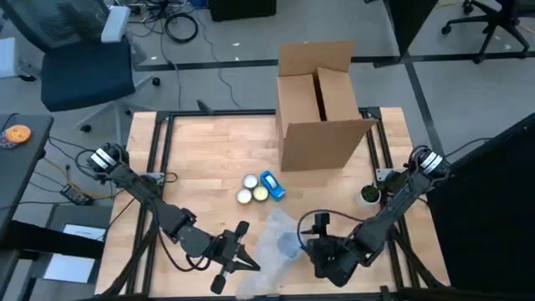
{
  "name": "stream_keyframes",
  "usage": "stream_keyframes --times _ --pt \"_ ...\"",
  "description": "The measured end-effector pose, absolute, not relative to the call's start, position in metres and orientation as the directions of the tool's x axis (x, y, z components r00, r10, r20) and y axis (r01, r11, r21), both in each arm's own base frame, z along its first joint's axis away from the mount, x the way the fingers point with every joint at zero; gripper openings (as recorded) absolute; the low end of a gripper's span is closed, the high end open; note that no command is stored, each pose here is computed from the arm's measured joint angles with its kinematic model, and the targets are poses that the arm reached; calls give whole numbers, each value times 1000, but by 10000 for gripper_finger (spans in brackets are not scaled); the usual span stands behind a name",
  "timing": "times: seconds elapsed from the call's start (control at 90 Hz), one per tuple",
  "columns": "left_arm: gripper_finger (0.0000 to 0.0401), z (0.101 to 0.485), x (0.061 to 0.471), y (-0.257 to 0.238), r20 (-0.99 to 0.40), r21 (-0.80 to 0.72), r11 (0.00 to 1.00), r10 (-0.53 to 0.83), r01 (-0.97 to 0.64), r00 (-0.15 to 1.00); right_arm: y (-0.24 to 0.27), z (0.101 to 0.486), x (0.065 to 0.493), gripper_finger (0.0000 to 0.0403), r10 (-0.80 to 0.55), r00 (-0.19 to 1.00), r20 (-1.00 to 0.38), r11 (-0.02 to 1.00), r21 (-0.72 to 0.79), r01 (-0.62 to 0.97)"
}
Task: Wrap mug
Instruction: Wrap the purple mug with the transparent bubble wrap
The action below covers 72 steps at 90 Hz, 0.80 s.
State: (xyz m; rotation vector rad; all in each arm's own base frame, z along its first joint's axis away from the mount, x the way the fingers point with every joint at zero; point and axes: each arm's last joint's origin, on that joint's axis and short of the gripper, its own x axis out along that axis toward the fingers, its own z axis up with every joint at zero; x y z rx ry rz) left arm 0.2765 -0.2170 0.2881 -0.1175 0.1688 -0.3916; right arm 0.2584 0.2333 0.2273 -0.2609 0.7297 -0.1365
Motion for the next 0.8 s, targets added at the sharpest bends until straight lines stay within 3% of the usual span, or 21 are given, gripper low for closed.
stream_keyframes --times 0.322,0.556,0.8 --pt "0 289 277 -217 -130 -152 916 -392 372 911 217 204 284 104 -301 692 -656 849 -514 -119" --pt "0 289 276 -218 -127 -156 915 -393 373 911 216 201 297 12 -302 723 -621 790 -588 -175" --pt "0 289 276 -217 -128 -158 915 -393 372 911 221 218 296 11 -273 752 -600 792 -584 -178"
